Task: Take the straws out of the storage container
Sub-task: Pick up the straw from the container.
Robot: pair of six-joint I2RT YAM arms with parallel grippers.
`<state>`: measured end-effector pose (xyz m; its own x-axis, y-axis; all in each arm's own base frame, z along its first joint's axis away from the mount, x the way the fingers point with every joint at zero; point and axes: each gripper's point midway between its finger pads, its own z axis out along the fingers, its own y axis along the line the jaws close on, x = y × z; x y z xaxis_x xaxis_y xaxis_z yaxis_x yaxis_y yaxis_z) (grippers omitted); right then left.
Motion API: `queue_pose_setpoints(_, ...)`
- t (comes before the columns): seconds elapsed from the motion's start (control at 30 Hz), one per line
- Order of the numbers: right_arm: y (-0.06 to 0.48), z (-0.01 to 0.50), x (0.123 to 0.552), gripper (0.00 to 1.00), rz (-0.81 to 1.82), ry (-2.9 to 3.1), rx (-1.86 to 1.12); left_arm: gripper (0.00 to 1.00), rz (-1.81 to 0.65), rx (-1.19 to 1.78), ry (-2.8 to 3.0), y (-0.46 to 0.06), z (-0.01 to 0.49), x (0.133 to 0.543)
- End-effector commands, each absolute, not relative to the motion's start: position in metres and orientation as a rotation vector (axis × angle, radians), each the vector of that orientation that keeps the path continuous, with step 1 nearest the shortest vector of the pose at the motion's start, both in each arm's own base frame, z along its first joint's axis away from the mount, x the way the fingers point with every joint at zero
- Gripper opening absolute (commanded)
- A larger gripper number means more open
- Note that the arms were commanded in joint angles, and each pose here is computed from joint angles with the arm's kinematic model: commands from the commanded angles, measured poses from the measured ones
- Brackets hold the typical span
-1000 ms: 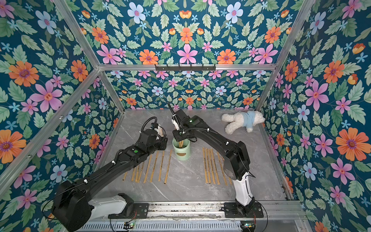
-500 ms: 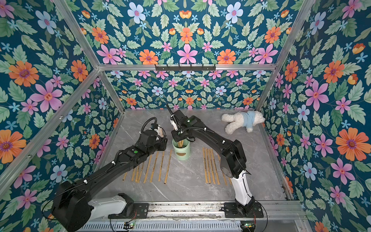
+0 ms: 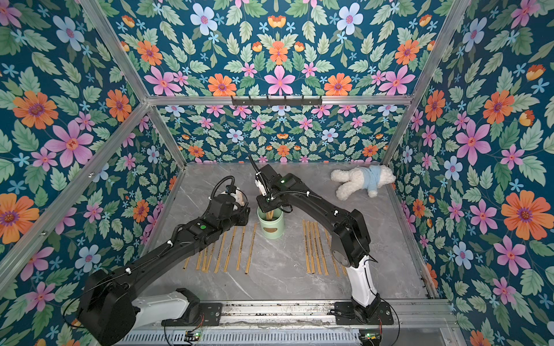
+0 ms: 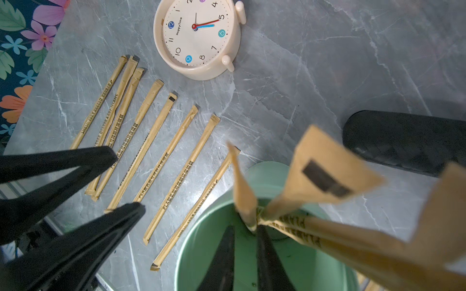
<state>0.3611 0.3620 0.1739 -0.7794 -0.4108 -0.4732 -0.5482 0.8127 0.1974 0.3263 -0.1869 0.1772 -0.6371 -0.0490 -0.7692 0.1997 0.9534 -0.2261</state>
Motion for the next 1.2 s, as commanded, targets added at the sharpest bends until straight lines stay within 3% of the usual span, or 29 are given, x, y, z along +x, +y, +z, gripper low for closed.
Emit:
queue_pose_setpoints(0.0,0.363,0.175,0.363,0.2,0.448,2.571,-0.725,0.46,-0.375,0.09,2.22,-0.187,0.18,0.328)
queue_pose_setpoints(0.4,0.369,0.167,0.37,0.19,0.439,2.578,-0.734,0.46,-0.374,0.09,2.227,-0.187,0.178,0.327)
queue_pose_setpoints(0.63,0.369,0.172,0.367,0.08,0.457,2.57,-0.737,0.46,-0.375,0.089,2.227,-0.187,0.177,0.327)
queue_pose_setpoints(1.17,0.342,0.254,0.339,0.05,0.431,2.43,-0.732,0.46,-0.418,0.095,2.209,-0.197,0.187,0.335)
